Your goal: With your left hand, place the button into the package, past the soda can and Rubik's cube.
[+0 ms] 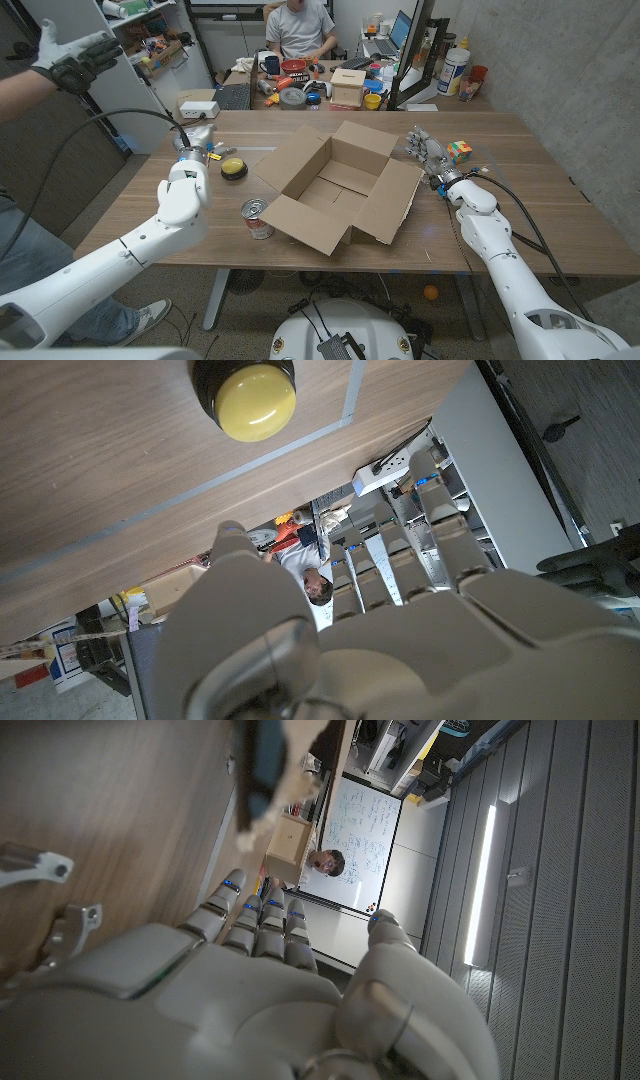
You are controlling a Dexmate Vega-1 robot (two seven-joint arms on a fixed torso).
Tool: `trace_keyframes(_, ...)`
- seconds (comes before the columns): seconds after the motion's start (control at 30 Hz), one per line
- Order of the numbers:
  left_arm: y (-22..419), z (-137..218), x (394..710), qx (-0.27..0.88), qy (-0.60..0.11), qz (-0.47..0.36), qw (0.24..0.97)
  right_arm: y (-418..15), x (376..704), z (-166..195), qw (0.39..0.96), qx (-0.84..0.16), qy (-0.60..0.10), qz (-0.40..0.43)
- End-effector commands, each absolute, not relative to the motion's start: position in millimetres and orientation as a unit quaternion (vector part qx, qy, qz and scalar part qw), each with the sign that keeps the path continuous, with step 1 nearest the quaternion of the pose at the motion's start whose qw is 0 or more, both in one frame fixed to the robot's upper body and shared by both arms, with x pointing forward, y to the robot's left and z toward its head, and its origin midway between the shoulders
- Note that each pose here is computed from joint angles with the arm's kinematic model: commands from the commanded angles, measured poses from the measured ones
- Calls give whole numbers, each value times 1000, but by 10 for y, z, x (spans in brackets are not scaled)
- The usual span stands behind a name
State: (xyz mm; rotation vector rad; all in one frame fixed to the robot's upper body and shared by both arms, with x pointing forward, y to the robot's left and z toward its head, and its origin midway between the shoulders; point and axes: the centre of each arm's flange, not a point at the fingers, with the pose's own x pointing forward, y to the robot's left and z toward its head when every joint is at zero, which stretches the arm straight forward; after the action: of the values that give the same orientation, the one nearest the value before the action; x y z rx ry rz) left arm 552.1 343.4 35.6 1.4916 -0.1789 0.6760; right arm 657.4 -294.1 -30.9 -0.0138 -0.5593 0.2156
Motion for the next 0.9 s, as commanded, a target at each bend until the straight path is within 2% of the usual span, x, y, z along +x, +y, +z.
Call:
trace_keyframes(0.03, 3507, 252, 5742, 646, -61, 287, 705, -2954, 6571, -255, 956, -13, -275, 102)
trace_keyframes(0.53, 3558, 152, 6053, 594, -44, 249, 764, -2915, 6599, -182, 956, -21, -272, 102)
trace_keyframes(0.9, 3420, 348, 6263, 604, -33, 211, 767, -2954, 6582, -234, 957, -17, -273, 97)
